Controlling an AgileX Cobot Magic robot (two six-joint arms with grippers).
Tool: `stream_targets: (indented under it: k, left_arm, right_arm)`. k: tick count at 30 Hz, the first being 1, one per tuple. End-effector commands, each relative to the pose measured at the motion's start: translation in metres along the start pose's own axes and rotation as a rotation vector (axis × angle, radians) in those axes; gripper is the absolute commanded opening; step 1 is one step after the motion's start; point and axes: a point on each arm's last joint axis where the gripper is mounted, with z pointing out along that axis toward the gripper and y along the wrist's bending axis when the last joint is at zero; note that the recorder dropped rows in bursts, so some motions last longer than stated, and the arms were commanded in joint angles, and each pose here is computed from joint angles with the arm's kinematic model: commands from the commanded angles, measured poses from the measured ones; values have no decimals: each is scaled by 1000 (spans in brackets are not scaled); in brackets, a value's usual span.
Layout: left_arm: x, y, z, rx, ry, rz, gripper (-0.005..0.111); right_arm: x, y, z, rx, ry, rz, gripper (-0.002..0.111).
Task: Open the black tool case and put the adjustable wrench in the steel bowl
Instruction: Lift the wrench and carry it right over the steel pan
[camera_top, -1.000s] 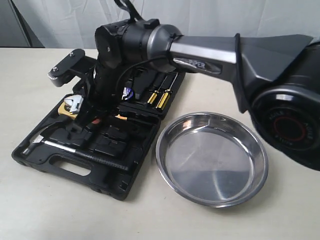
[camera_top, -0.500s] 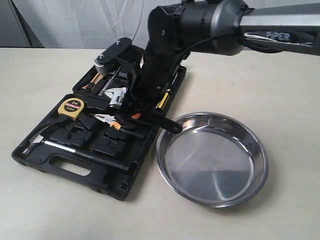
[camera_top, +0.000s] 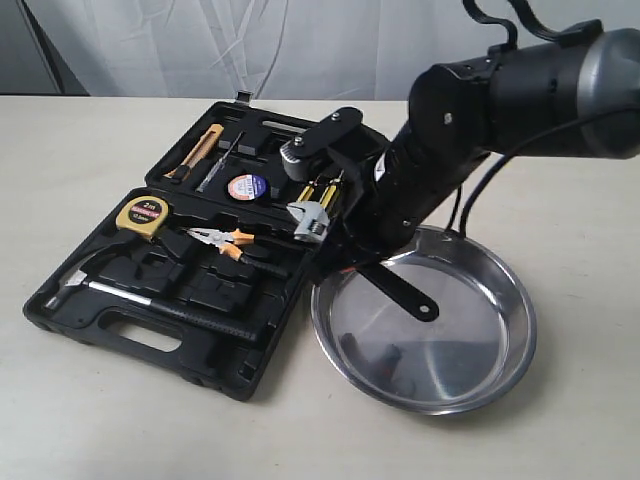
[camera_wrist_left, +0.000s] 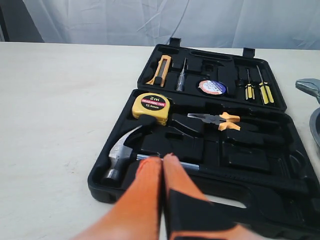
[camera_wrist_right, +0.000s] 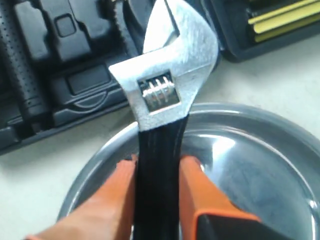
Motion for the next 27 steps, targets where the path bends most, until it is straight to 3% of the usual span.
stream_targets:
  k: [1,10,27]
  left_arm:
    - [0,0,0,3,-11,-2,0]
    - [0,0,0,3,-11,-2,0]
    - [0,0,0,3,-11,-2,0]
  right_arm:
    - [20,-15,-8,35,-27,74,-1]
    - [46,-20,0,30,37,123,-1]
    - [53,-25,28,47,91,152,-1]
